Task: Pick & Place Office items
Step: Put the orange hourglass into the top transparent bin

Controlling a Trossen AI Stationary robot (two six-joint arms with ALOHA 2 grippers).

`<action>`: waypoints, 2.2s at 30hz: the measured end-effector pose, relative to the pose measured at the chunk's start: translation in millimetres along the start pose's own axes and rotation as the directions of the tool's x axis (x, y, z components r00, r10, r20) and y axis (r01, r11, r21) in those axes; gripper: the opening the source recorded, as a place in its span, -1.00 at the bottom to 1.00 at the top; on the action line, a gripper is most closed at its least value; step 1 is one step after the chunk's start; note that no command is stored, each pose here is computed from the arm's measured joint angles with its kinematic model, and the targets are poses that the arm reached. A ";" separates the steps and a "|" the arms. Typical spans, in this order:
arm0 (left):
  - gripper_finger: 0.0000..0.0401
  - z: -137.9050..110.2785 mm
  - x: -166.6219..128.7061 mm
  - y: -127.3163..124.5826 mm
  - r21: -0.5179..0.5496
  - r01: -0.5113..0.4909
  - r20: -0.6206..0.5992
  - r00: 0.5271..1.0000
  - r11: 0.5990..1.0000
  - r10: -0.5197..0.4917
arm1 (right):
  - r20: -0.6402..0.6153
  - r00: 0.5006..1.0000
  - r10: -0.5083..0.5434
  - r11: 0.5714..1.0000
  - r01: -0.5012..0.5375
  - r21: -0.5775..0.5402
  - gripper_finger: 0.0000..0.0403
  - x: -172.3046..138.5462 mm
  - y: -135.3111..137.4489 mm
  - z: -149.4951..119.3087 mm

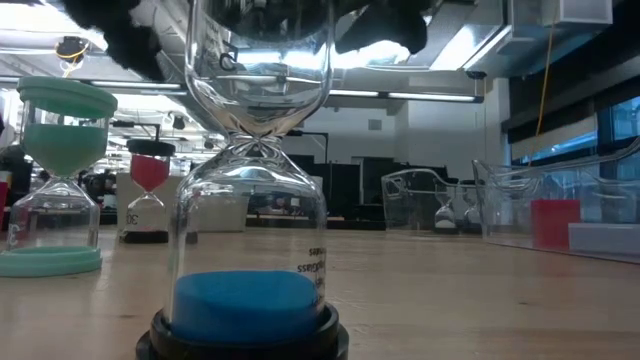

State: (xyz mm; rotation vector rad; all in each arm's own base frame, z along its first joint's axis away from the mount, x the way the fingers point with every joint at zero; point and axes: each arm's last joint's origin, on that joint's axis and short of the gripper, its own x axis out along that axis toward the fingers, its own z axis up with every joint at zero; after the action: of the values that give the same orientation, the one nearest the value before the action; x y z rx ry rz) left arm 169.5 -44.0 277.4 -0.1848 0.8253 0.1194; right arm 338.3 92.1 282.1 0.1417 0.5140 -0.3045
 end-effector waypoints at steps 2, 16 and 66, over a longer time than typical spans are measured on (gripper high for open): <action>0.23 -5.6 5.0 -1.5 0.053 0.011 -0.025 1.000 0.999 -0.009 | 0.004 1.000 -0.018 1.000 0.018 -0.023 0.43 3.8 1.0 -2.0; 0.35 -17.7 34.2 -0.1 0.180 -0.044 -0.099 0.993 0.983 0.062 | 0.039 0.996 -0.076 0.993 0.079 -0.084 0.43 14.5 3.9 -5.4; 0.04 24.2 46.6 0.0 0.007 -0.171 0.013 0.985 0.985 0.171 | 0.049 0.993 -0.110 0.992 0.112 -0.051 0.43 14.5 2.4 -4.9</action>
State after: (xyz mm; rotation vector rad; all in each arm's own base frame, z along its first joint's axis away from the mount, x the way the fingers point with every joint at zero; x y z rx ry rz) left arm 218.2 -37.4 259.1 -0.1049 0.8287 0.2786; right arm 348.8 91.8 270.7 0.0537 0.4843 -0.4013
